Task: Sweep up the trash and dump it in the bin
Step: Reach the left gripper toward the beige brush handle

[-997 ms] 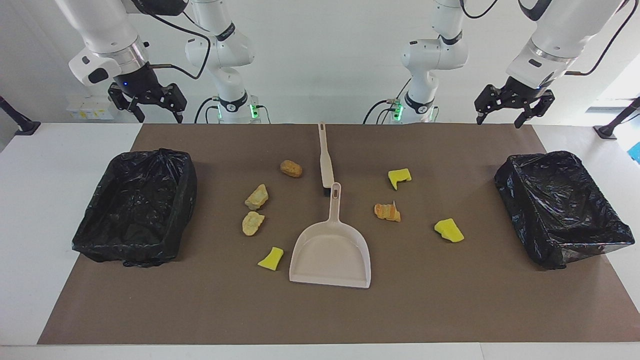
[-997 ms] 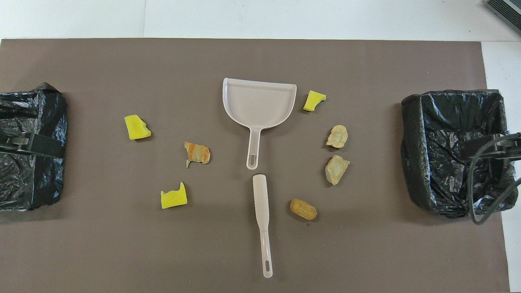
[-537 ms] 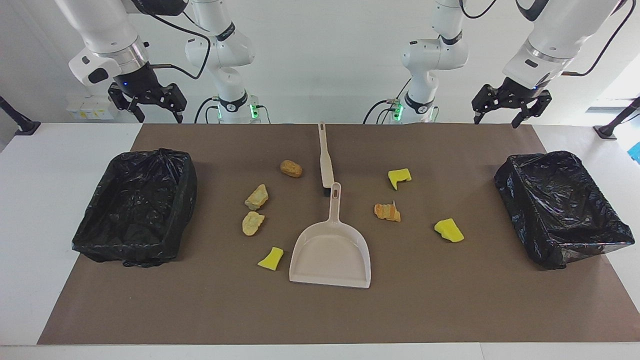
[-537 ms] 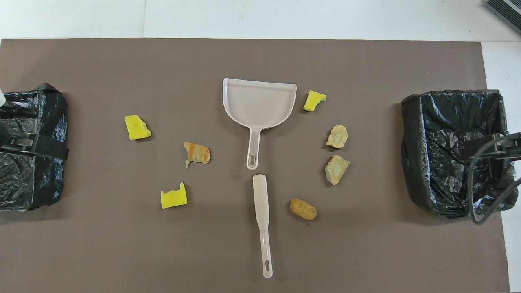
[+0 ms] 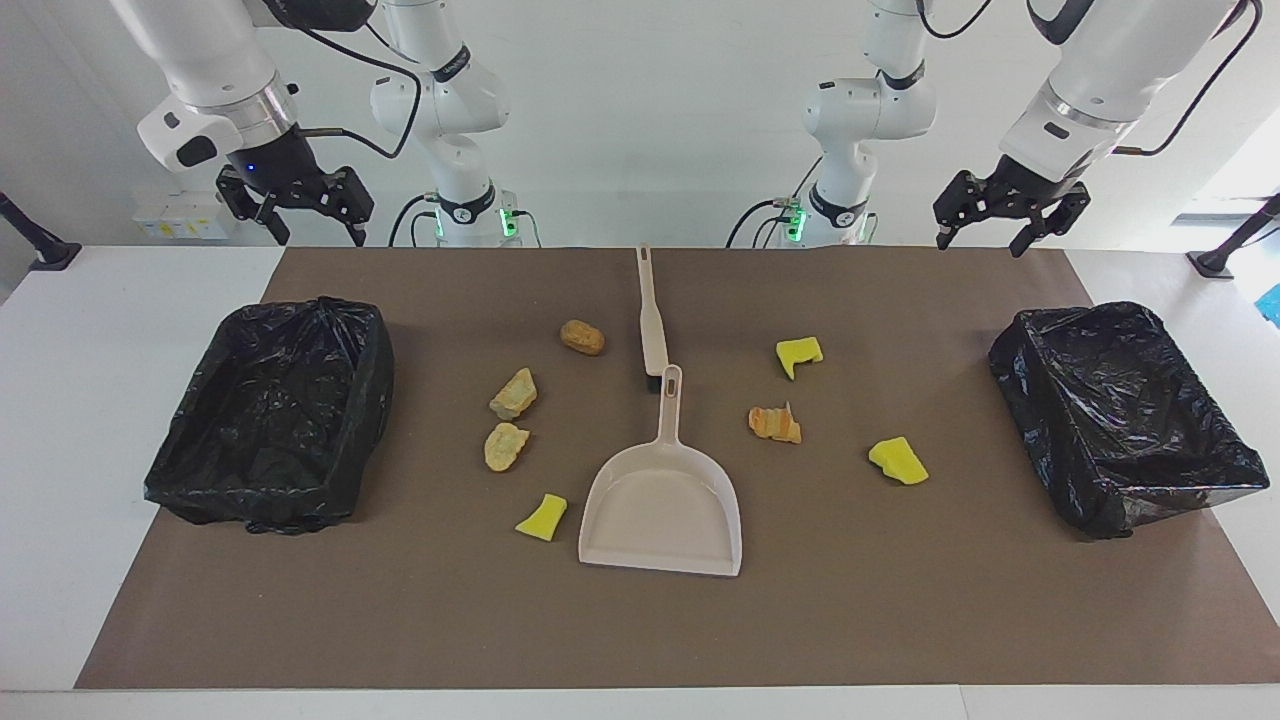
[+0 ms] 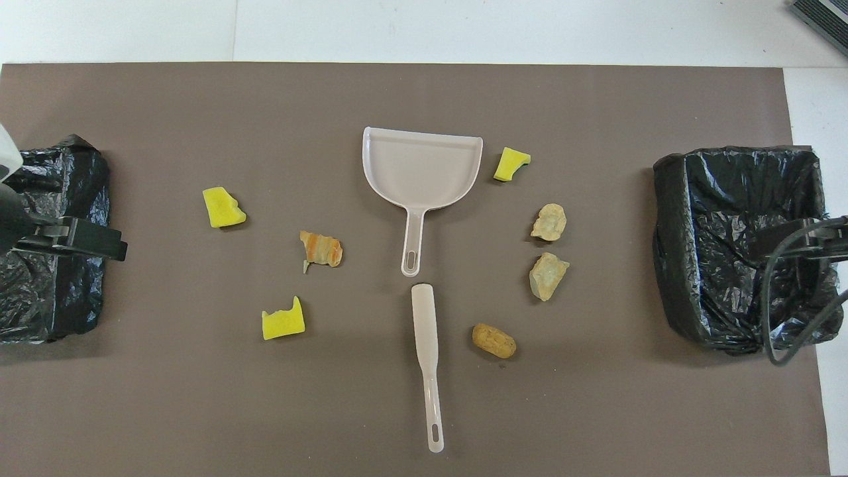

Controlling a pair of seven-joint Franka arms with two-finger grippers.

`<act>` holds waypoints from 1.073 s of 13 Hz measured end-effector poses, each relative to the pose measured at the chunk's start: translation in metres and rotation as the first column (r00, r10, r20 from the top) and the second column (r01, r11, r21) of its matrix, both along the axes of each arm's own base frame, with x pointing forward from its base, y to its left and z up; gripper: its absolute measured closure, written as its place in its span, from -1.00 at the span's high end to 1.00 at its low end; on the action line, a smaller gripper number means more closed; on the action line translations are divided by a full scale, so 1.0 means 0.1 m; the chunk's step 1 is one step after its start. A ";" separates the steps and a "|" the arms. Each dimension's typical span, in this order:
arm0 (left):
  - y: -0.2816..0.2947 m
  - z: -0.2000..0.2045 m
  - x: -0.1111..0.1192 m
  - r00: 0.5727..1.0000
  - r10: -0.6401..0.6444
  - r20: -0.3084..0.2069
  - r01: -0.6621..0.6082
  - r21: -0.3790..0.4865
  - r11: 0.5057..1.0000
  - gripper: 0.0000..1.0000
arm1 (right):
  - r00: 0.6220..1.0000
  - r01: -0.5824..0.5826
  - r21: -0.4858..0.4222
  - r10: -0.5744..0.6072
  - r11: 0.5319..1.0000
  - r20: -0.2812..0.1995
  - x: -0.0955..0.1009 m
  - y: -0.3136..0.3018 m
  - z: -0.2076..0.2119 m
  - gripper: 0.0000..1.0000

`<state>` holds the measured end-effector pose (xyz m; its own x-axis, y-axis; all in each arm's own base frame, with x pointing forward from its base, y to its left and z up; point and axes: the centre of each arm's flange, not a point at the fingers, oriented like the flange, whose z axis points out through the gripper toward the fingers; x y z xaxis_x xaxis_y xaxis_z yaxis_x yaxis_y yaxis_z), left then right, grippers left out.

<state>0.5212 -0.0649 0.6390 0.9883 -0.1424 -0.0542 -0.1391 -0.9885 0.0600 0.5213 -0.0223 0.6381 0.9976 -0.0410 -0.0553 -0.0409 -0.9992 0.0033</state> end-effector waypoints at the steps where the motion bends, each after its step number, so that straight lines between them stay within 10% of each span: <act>1: -0.04 -0.05 0.00 1.000 -0.005 -0.008 0.005 0.000 1.000 1.00 | 1.000 0.000 0.000 0.000 1.000 0.000 0.00 0.00 0.00 1.00; 9: -0.99 -0.92 -0.07 0.995 -0.096 0.019 0.096 -0.029 0.995 1.00 | 1.000 0.000 0.000 0.000 1.000 0.000 0.00 0.00 0.00 1.00; 14: -2.15 -1.41 -0.52 0.997 0.031 0.076 -0.027 -0.061 0.998 1.00 | 1.000 0.005 0.000 -0.005 1.000 0.000 0.00 -0.02 0.00 1.00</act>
<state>0.4688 -0.2794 0.4982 0.9930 -0.1142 0.0296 -0.1167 -0.9871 0.1095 0.5212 -0.0247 0.6381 0.9974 -0.0455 -0.0553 -0.0454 -0.9990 0.0034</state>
